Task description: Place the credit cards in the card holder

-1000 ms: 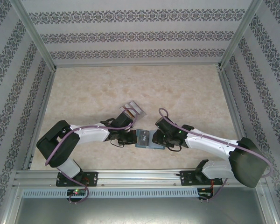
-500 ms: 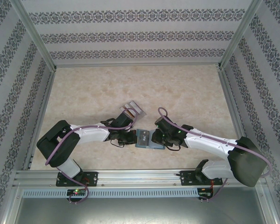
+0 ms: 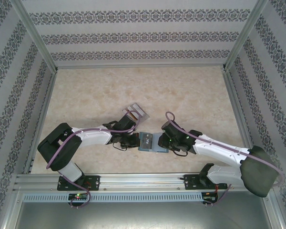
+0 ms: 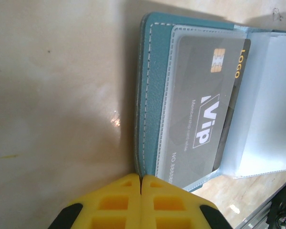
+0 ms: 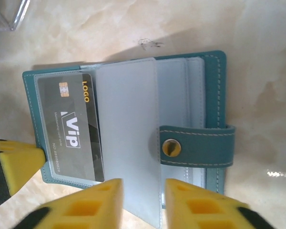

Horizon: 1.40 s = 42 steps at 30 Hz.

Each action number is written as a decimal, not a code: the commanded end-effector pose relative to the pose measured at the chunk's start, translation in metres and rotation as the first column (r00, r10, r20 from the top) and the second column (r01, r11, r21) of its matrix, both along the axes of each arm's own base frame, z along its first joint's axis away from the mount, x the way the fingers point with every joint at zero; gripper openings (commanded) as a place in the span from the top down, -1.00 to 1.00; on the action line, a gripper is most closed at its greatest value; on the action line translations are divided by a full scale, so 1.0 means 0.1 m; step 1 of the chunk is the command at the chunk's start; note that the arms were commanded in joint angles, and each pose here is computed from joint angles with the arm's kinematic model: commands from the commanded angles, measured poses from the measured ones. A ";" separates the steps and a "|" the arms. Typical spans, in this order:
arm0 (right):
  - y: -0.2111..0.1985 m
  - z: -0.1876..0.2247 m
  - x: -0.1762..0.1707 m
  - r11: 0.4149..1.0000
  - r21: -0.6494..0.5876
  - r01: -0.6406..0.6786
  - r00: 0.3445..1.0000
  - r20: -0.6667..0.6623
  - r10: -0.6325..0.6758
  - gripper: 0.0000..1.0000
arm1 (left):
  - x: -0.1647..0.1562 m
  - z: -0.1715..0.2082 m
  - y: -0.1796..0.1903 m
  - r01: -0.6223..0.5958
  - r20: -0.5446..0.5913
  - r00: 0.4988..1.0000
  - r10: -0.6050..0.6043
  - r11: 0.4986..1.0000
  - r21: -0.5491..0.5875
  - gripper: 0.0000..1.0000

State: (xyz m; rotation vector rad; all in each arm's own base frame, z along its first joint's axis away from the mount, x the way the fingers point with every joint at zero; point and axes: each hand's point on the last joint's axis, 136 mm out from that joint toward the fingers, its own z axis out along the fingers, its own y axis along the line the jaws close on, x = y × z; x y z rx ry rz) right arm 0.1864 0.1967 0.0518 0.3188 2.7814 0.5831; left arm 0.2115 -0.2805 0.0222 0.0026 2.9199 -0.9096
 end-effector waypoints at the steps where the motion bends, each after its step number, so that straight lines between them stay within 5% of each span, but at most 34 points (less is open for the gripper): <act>1: -0.10 -0.06 -0.03 1.000 -0.024 0.008 1.000 0.010 -0.008 0.59 | -0.02 0.04 -0.05 0.014 0.012 1.000 -0.014 1.000 -0.010 0.85; 9: -0.12 -0.11 -0.06 1.000 -0.026 0.018 1.000 0.000 -0.018 0.60 | -0.01 0.06 -0.05 0.009 0.020 1.000 -0.008 1.000 -0.012 0.79; 21: -0.12 -0.12 -0.06 1.000 -0.019 0.015 1.000 0.002 -0.014 0.87 | -0.02 0.04 -0.05 0.009 0.011 1.000 -0.009 1.000 -0.012 0.78; 42: -0.08 -0.33 -0.10 1.000 -0.009 0.019 0.999 -0.038 -0.020 0.53 | -0.03 -0.01 -0.11 0.017 -0.003 1.000 -0.017 1.000 -0.026 0.78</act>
